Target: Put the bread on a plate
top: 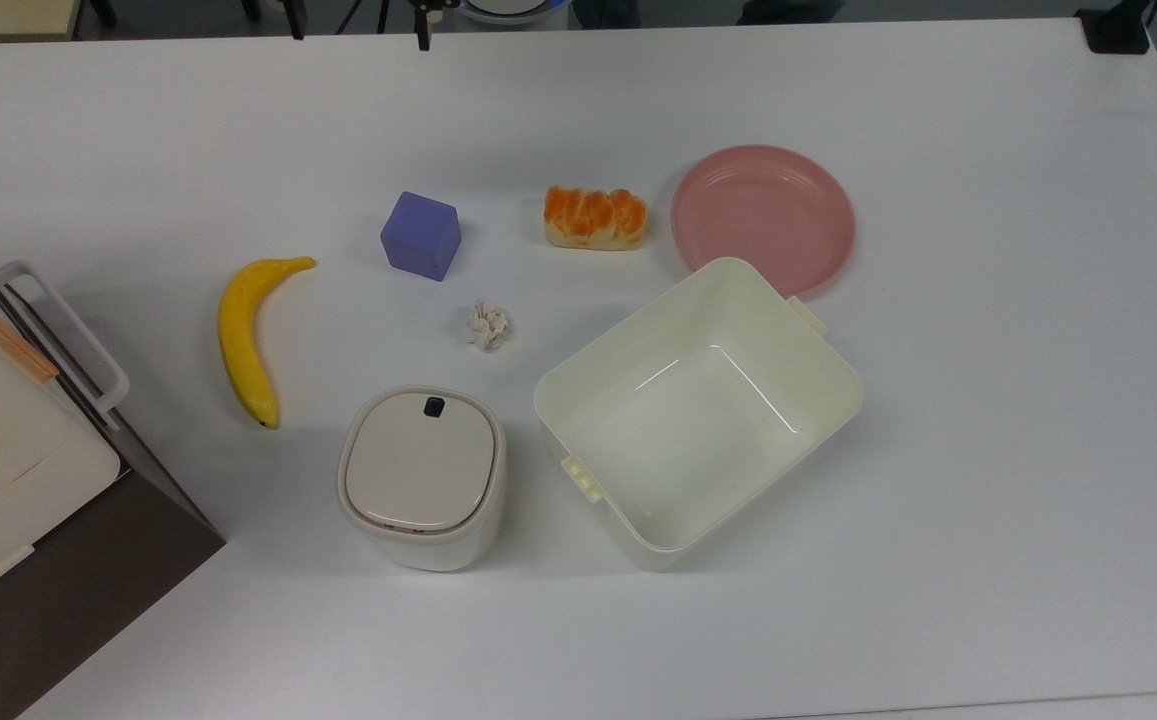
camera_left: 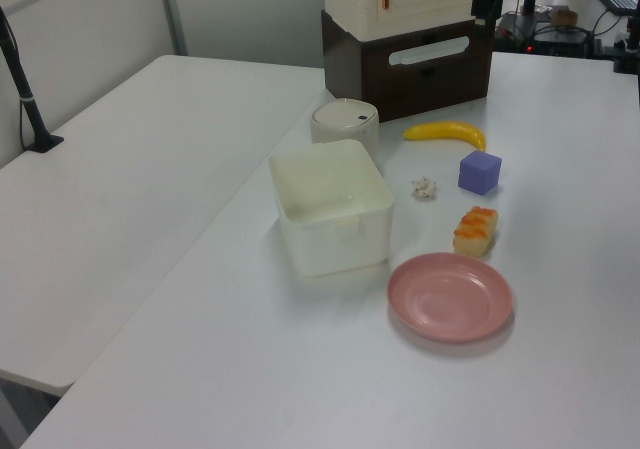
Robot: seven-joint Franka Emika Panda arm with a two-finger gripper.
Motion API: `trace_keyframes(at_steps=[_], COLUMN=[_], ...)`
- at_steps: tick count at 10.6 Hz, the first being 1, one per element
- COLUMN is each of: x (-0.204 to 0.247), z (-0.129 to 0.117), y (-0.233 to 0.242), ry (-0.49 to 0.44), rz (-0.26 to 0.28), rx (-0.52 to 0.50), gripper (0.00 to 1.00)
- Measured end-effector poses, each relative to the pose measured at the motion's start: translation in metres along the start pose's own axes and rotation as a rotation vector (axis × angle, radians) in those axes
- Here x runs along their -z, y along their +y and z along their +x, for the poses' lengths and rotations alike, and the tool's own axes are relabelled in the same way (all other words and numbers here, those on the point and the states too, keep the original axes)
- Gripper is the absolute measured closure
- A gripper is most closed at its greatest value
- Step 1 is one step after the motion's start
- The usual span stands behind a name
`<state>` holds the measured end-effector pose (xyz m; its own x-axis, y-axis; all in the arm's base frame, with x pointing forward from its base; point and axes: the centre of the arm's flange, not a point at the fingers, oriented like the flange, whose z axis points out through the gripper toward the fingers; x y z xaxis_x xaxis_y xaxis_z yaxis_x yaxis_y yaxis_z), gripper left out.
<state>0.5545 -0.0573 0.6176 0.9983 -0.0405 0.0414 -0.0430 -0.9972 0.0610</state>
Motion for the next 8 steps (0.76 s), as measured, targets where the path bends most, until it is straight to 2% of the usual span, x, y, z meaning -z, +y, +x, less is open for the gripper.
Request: trace_keyframes(at_steps=[8], x=[-0.0009], z=[-0.0012], y=[0.0009], ry=[-0.011], rz=[-0.009], rx=[0.023], gripper=[0.00])
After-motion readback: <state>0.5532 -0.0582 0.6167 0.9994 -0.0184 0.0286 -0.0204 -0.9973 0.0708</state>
